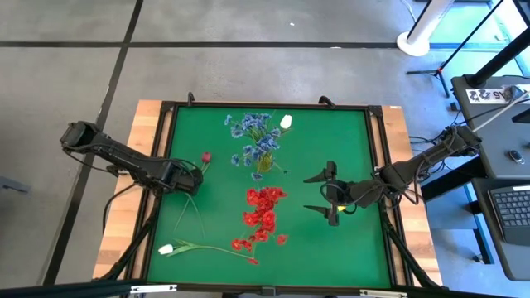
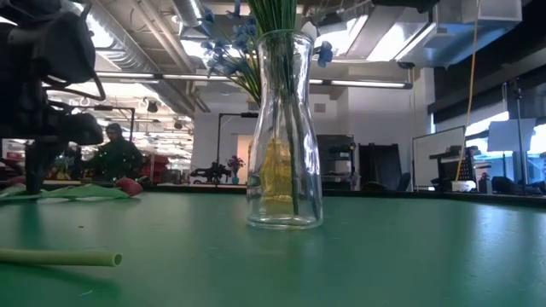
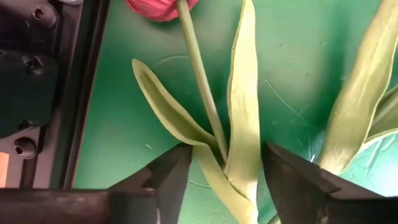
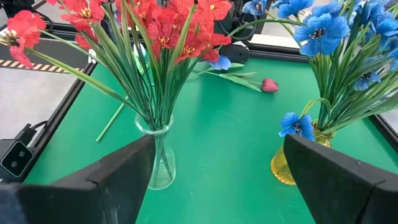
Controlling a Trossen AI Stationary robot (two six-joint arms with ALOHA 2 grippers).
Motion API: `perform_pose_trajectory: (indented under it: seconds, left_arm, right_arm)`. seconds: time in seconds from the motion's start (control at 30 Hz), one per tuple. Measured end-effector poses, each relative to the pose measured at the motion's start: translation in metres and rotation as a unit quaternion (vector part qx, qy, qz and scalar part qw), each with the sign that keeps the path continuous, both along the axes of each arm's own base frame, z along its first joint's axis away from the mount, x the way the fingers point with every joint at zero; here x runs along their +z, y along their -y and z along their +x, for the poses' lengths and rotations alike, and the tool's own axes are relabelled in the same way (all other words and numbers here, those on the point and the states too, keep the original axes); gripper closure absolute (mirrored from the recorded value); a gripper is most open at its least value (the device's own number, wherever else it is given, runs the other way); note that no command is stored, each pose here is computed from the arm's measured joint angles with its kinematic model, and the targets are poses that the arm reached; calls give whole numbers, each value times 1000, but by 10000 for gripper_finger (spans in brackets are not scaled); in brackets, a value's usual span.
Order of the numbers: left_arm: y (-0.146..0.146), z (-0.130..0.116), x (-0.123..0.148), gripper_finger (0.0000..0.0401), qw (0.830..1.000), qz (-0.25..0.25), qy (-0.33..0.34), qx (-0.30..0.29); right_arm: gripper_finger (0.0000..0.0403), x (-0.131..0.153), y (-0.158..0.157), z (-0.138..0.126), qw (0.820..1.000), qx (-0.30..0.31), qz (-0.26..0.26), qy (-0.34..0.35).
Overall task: Sort flowers into vase by color
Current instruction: Put the left dark red flower into the transparent flower vase
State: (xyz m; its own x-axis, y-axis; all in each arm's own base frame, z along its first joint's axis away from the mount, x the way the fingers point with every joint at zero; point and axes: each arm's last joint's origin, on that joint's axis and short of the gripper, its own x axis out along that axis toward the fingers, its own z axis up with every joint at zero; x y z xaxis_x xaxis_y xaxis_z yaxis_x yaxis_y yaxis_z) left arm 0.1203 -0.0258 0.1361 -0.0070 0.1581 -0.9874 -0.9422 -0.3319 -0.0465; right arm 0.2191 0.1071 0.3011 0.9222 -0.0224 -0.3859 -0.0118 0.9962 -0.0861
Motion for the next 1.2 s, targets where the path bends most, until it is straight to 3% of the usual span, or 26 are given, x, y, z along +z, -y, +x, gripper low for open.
perform_pose_trajectory:
  seconds: [0.3, 0.43, 0.63, 0.77, 0.9, 1.03, 1.2]
  left_arm:
    - [0, 0, 0, 332, 1000, 4, 0, -2]
    - [0, 10, 9, 387, 999, 30, 27, -35]
    - [-2, 34, 42, 392, 986, 101, 92, -92]
    - [0, 55, 83, 396, 964, 168, 145, -149]
    - [10, 73, 134, 396, 913, 269, 212, -221]
    - [30, 85, 185, 396, 829, 380, 278, -302]
    - [63, 90, 220, 397, 722, 482, 327, -373]
  right_arm:
    - [49, 3, -1, 1, 1000, 1, 6, 15]
    - [49, 3, -1, 1, 1000, 0, 6, 15]
    - [49, 3, 0, 1, 1000, -15, -1, 20]
    - [49, 3, 1, 1, 1000, -20, -2, 21]
    - [49, 4, 1, 1, 999, -29, -6, 23]
    - [49, 4, 2, 1, 999, -45, -13, 26]
    - [49, 4, 2, 1, 998, -47, -13, 27]
